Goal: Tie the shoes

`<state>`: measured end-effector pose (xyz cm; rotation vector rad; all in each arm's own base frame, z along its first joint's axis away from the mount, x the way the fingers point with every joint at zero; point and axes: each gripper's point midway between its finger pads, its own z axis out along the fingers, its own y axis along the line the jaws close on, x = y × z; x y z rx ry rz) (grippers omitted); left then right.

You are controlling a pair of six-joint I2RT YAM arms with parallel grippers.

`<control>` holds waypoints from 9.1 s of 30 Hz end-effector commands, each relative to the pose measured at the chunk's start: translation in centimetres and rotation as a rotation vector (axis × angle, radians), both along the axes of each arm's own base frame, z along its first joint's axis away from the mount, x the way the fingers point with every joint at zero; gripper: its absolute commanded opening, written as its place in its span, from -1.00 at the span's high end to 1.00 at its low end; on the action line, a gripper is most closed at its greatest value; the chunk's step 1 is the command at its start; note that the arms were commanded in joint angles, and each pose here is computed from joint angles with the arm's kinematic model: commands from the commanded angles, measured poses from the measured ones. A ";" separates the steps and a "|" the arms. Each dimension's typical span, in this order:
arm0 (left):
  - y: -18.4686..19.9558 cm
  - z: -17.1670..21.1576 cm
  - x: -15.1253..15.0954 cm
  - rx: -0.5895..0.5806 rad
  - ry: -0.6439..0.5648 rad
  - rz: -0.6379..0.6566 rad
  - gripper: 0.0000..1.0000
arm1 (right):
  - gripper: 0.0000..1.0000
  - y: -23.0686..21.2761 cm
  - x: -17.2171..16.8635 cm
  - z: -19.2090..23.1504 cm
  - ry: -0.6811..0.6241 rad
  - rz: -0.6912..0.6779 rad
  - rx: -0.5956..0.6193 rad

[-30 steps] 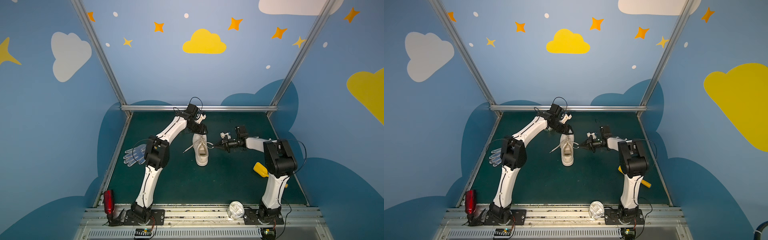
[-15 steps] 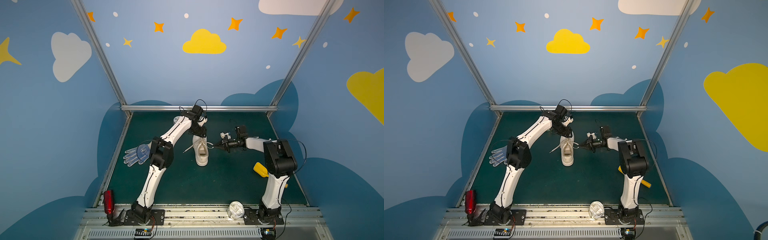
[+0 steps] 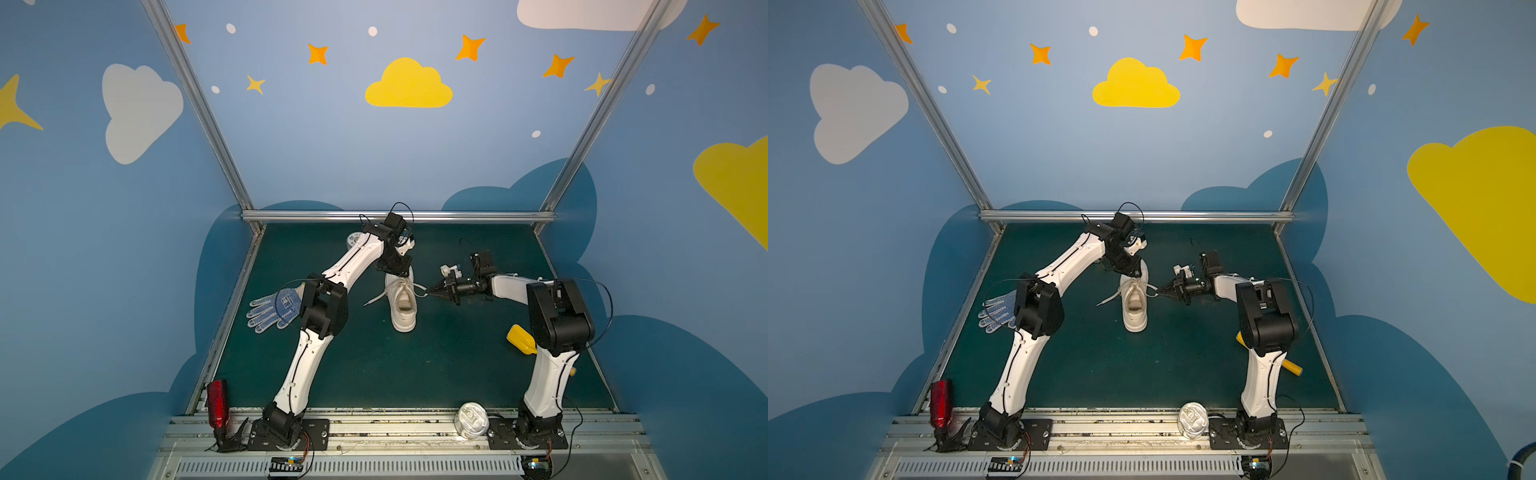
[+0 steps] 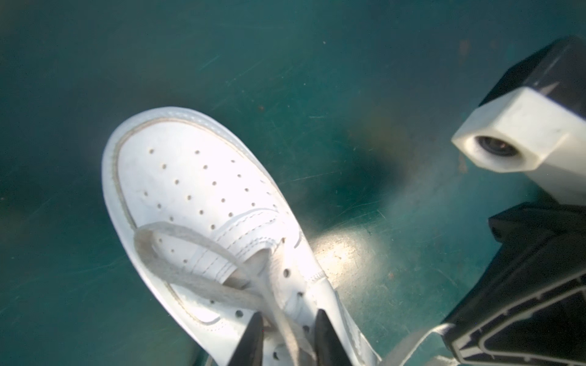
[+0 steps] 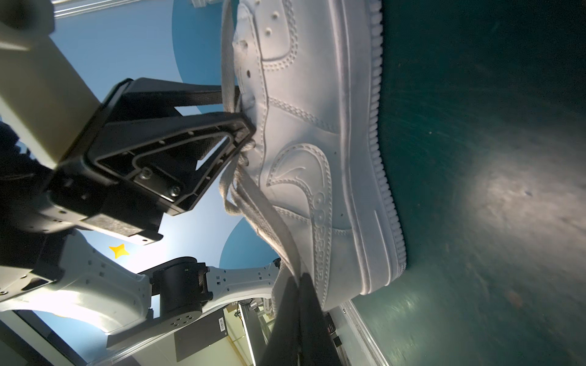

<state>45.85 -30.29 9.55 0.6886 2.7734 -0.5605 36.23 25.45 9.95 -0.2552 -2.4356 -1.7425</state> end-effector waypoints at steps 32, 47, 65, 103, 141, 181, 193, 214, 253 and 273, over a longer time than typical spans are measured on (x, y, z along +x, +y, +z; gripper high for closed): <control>-0.6 4.4 0.7 -0.216 -0.051 0.073 0.94 | 1.00 0.4 0.1 0.6 -0.012 0.014 0.015; 0.3 6.1 1.2 -0.277 -0.108 0.115 0.94 | 1.00 -0.6 -0.2 -0.1 0.006 -0.010 -0.005; 1.1 6.6 1.3 -0.299 -0.131 0.129 0.94 | 1.00 -1.7 -0.9 -0.6 0.019 -0.025 -0.018; 4.9 4.3 3.8 -0.277 -0.124 0.187 0.94 | 1.00 -5.5 -2.3 -2.4 0.070 -0.096 -0.055; 7.3 2.7 3.5 -0.272 -0.112 0.250 0.94 | 1.00 -7.4 -2.5 -3.5 0.083 -0.149 -0.060; 7.9 1.8 3.0 -0.304 -0.088 0.287 0.94 | 1.00 -8.4 -1.8 -2.9 0.069 -0.170 -0.061; 5.6 3.2 1.9 -0.388 -0.077 0.212 -0.18 | 0.04 -7.5 -0.6 -1.5 0.053 -0.103 -0.040; 5.6 6.5 -3.4 -0.566 -0.218 -0.127 -0.18 | 0.11 -3.5 0.1 2.0 -0.400 0.250 -0.501; 3.2 2.8 -3.0 -0.710 -0.131 -0.292 -0.11 | 0.20 6.2 3.7 4.4 -0.772 0.481 -0.290; 3.0 2.3 -3.7 -0.700 -0.098 -0.284 0.64 | 0.27 7.0 4.0 3.5 -0.733 0.479 -0.297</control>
